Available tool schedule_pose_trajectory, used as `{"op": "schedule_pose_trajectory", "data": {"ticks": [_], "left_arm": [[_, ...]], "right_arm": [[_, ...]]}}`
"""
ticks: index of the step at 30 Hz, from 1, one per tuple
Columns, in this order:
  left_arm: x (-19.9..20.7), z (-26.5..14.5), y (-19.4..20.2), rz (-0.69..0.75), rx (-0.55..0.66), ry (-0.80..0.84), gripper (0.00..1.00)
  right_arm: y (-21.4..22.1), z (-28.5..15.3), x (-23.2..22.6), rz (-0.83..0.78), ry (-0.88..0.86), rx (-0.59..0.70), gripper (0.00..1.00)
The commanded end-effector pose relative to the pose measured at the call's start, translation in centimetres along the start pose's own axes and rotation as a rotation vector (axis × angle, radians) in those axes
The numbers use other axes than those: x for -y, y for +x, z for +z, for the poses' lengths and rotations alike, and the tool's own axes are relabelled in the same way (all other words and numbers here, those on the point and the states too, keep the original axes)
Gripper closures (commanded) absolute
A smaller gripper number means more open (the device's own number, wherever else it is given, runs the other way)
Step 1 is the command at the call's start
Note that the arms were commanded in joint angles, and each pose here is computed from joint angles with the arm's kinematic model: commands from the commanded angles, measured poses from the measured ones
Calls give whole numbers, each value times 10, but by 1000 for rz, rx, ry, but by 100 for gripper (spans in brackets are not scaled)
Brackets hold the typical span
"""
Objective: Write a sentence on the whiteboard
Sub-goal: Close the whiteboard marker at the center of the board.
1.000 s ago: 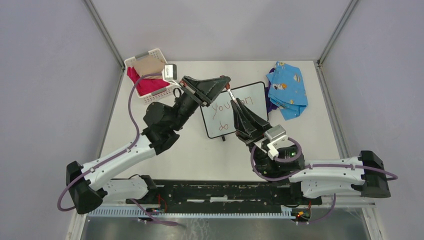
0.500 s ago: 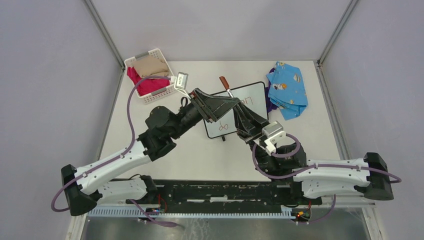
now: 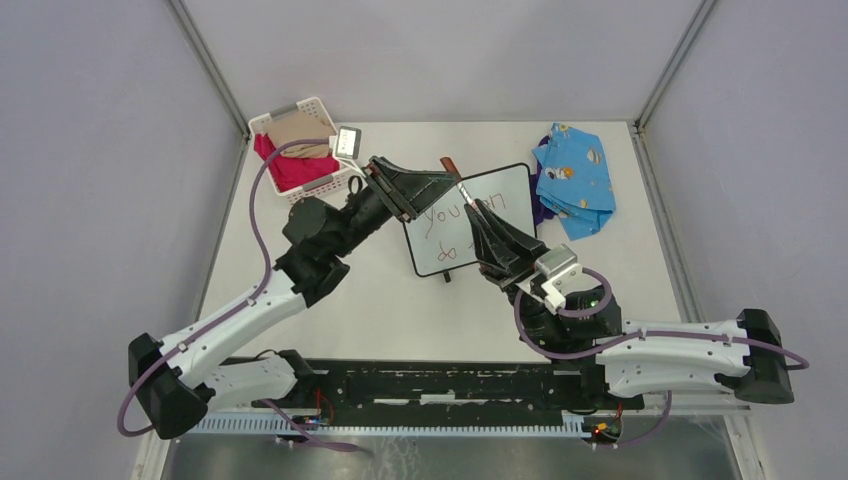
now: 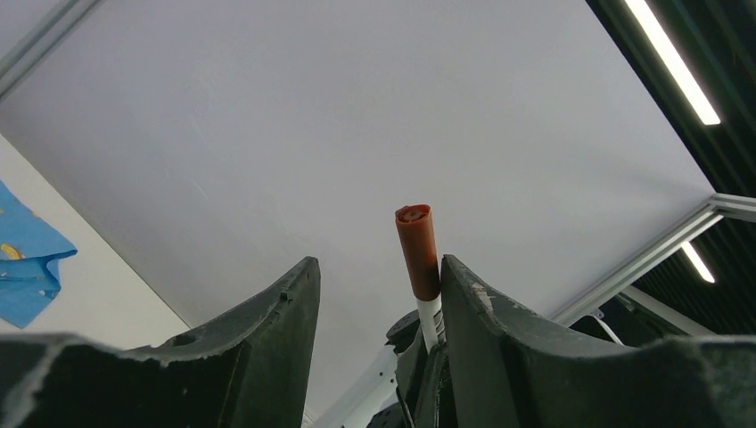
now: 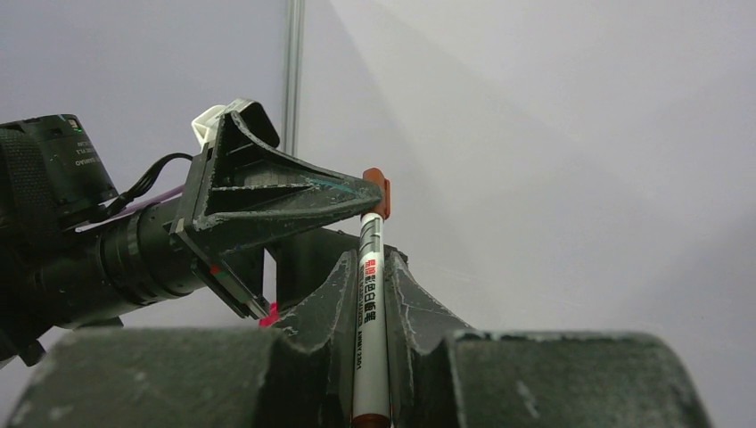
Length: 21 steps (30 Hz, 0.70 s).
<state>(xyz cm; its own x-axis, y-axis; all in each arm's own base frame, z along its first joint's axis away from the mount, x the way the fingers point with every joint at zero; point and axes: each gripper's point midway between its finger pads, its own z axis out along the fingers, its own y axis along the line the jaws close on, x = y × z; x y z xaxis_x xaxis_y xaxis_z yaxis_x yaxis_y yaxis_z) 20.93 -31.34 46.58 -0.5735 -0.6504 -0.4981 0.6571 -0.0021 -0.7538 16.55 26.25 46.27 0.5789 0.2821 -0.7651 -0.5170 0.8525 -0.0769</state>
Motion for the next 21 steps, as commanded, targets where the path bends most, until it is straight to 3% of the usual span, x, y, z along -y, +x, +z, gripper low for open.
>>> {"op": "schedule_pose_trajectory", "data": {"ticks": [1, 9, 15, 16, 19, 21], "left_arm": [[30, 3, -2, -19, -27, 126, 43], [26, 4, 10, -66, -65, 163, 62], [12, 5, 14, -37, -78, 101, 97], [5, 5, 15, -24, -79, 64, 98], [-10, 2, 15, 12, -76, -8, 98], [-16, -1, 14, 36, -80, -39, 98]], "right_arm": [[-8, -1, 3, 36, 2, 28, 100], [-3, -2, 3, 27, 12, 16, 100], [9, 0, -1, -1, -1, -56, 100], [12, 1, -4, -7, -15, -81, 98], [22, 0, -12, -22, -61, -157, 58], [28, -3, -13, -18, -66, -207, 37]]}}
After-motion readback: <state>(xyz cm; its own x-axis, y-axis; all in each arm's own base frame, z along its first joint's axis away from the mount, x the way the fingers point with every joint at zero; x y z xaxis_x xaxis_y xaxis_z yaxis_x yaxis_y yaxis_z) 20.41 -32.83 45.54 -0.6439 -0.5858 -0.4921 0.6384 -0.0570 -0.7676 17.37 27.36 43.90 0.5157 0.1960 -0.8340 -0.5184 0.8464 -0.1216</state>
